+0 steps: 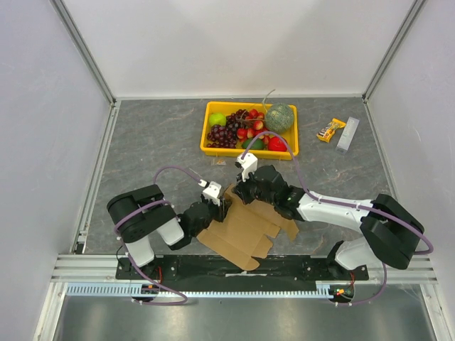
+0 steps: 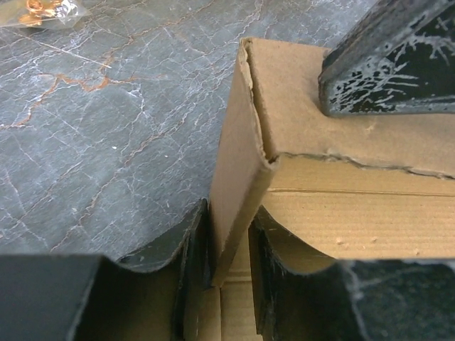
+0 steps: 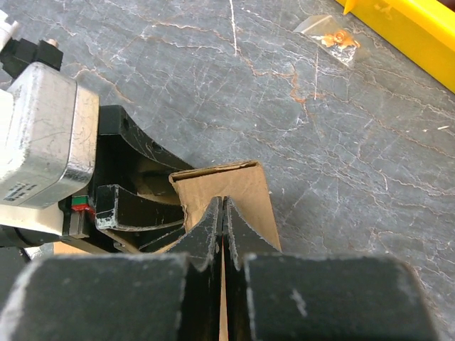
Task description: Fold the paper box
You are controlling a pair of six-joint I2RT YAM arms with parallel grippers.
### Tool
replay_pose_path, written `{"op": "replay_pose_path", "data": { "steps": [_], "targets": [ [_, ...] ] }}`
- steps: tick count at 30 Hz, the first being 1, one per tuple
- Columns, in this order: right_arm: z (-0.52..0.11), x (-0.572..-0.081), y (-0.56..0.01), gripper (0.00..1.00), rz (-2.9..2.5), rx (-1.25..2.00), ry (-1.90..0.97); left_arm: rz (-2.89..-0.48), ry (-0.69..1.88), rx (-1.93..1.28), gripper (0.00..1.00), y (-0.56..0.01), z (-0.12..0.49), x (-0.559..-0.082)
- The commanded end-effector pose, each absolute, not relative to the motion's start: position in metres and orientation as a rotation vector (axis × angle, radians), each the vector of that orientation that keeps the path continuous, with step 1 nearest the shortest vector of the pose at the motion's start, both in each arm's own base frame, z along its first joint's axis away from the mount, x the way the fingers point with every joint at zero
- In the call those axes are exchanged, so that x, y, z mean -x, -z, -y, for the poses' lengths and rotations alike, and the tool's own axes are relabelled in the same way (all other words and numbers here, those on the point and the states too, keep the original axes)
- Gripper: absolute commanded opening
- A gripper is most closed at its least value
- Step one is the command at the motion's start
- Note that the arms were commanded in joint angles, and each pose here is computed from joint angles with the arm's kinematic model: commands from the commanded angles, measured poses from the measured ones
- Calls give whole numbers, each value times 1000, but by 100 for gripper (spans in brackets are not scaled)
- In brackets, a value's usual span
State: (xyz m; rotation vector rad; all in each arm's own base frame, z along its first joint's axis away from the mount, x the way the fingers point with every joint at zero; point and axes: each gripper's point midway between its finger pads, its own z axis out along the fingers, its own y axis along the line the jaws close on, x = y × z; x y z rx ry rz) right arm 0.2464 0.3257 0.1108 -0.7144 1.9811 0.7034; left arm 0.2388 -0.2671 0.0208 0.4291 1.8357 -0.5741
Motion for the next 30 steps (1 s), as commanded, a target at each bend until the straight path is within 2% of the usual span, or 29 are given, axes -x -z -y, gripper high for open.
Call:
{"op": "replay_pose_path", "data": {
  "steps": [1,12,18,30],
  "targets": [
    [-324,-236,-96,1,-2006,755,-728,-1789,569,-407,37,-30,268,-242],
    [-314,-226,-82,0,-2034,815,-696,-1794,614,-364,51,-35,257,-226],
    [-313,-228,-92,0,-2008,799,-690,-1805,641,-375,59,-41,255,-218],
    [-318,-240,-148,11,-1890,710,-716,-1913,665,-317,69,-38,237,-199]
  ]
}}
